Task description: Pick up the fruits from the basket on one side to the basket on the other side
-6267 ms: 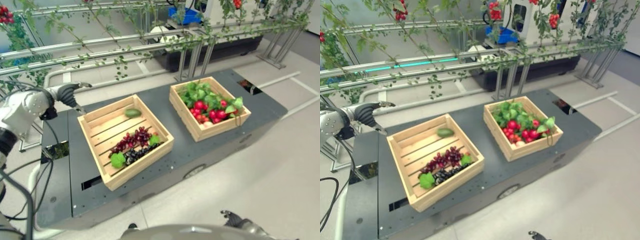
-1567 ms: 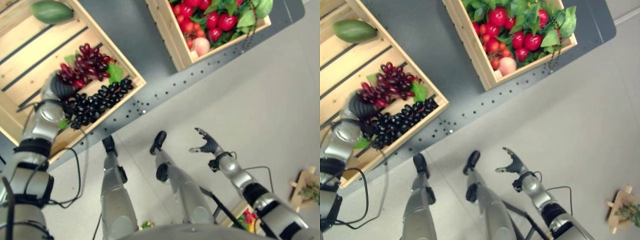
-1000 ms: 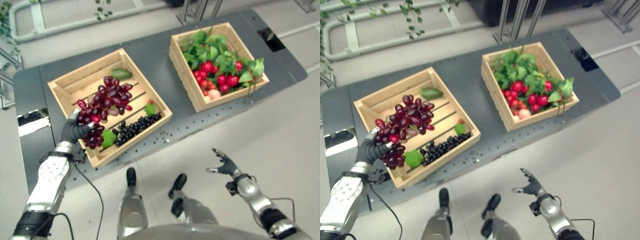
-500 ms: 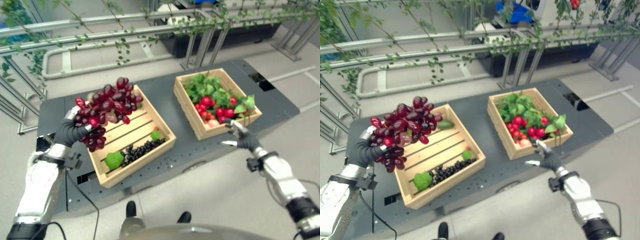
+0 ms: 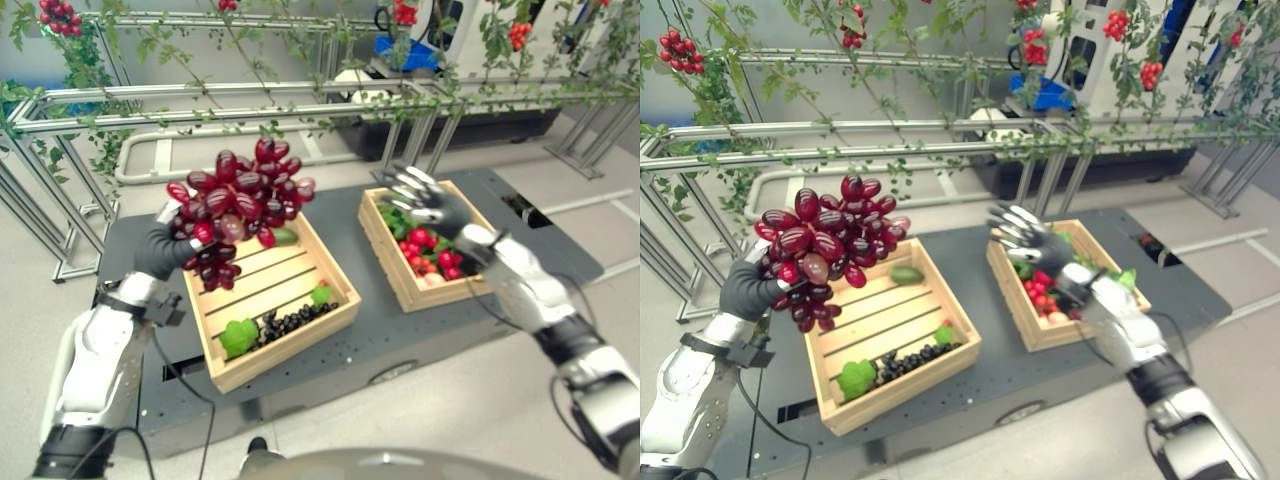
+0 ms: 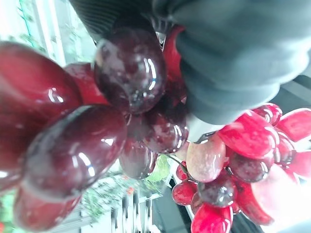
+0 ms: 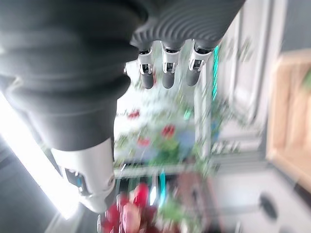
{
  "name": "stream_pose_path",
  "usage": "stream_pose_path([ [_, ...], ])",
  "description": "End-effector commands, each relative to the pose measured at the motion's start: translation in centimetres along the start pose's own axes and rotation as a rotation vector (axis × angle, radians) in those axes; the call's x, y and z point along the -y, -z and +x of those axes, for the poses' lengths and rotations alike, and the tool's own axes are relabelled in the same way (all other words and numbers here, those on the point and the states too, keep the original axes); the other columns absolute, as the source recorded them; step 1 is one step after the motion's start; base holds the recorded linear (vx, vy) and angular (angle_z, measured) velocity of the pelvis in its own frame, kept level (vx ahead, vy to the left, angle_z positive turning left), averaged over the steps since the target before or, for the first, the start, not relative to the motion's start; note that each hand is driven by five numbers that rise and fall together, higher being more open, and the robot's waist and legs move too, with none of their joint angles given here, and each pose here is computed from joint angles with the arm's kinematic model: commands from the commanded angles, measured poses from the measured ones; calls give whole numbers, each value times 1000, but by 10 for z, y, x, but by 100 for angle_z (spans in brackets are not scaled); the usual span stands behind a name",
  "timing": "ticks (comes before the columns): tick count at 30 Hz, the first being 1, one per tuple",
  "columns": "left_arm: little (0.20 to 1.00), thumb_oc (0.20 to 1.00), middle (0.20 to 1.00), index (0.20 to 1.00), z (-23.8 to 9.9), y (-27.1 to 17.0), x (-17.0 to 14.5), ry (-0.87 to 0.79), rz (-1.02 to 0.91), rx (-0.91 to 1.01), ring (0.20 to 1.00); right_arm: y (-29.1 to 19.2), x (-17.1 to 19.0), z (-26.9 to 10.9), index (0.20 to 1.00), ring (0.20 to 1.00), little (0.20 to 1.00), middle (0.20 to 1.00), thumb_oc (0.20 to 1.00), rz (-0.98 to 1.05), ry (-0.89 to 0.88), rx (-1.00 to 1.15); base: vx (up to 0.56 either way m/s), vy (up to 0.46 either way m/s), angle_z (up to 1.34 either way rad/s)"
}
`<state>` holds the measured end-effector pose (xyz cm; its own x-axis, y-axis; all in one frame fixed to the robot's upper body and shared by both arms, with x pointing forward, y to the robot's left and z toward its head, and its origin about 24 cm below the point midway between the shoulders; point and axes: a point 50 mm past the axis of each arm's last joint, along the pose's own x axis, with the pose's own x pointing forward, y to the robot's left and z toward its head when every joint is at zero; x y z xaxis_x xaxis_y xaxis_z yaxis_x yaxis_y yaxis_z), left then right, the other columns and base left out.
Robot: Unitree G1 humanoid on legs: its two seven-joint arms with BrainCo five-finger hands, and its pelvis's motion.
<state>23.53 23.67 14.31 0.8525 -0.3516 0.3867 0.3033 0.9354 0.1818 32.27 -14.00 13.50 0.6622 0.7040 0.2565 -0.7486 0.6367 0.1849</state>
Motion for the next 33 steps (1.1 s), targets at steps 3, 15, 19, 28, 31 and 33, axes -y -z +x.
stream_pose_path([
  [3, 200, 200, 200, 200, 31, -33, 22, 111, 34, 250, 200, -24, -46, 47, 1000, 1000, 1000, 1000, 1000, 65, -230, 153, 0, 0, 0],
  [15, 200, 200, 200, 200, 48, -27, 49, 218, 86, 257, 200, -26, -118, 79, 1000, 1000, 1000, 1000, 1000, 89, -542, 166, -18, 10, -2],
  [19, 200, 200, 200, 200, 48, -27, 48, 216, 109, 251, 200, -29, -126, 80, 1000, 1000, 1000, 1000, 1000, 82, -585, 168, -2, 1, -1],
  [28, 200, 200, 200, 200, 47, -16, 48, 209, 163, 193, 200, -24, -138, 81, 1000, 1000, 1000, 1000, 1000, 77, -636, 146, 4, 4, -2],
  [31, 200, 200, 200, 200, 47, -11, 50, 210, 156, 170, 200, -26, -139, 84, 1000, 1000, 1000, 1000, 1000, 77, -633, 158, 10, 6, -6],
  [33, 200, 200, 200, 200, 47, -9, 50, 211, 156, 162, 200, -27, -140, 85, 1000, 1000, 1000, 1000, 1000, 76, -636, 161, 14, 7, -10],
])
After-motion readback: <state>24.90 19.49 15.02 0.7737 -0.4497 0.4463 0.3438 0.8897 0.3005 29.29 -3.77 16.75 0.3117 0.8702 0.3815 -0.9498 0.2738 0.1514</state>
